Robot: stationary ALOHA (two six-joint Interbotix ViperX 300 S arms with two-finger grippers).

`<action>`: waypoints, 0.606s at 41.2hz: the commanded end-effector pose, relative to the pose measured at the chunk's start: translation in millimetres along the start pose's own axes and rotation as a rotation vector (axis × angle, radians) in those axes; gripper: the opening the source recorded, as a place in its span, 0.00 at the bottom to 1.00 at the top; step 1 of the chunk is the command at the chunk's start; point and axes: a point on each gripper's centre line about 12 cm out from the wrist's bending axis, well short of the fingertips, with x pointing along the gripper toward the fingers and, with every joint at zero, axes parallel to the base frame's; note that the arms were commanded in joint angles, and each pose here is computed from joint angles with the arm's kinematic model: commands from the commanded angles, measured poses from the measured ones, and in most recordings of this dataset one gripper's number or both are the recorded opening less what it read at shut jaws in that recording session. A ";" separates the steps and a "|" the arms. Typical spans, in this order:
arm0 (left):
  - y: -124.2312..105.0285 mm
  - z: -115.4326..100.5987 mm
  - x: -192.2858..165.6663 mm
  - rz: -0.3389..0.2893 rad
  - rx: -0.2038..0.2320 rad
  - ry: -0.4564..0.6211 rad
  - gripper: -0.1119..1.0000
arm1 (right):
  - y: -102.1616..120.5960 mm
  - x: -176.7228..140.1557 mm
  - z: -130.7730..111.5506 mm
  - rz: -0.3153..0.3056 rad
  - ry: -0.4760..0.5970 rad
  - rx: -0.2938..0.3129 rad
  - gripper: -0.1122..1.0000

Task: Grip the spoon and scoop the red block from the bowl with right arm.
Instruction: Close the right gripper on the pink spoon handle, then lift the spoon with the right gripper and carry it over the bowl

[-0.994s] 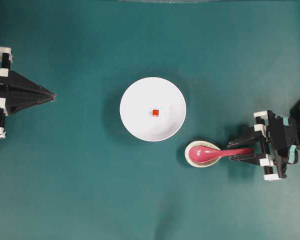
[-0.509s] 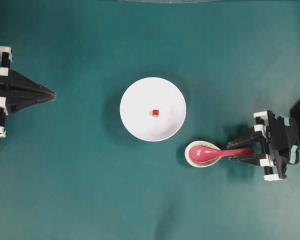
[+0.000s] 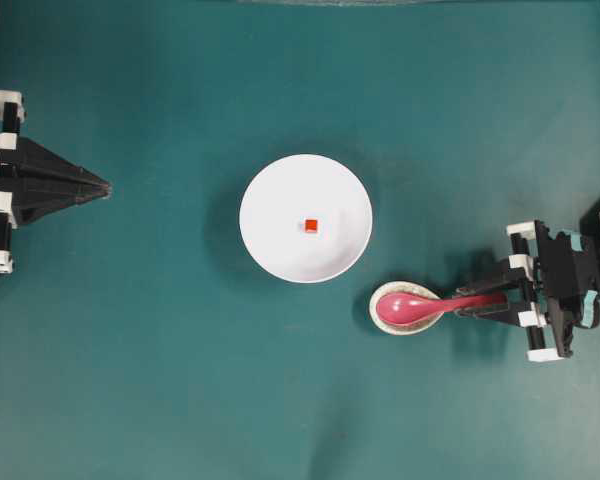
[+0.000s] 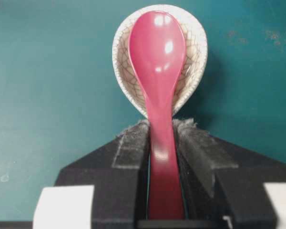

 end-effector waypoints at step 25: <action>2.5 6.0 1.9 0.013 -0.005 0.026 0.10 | -0.4 -10.4 40.0 0.017 -0.165 0.068 0.32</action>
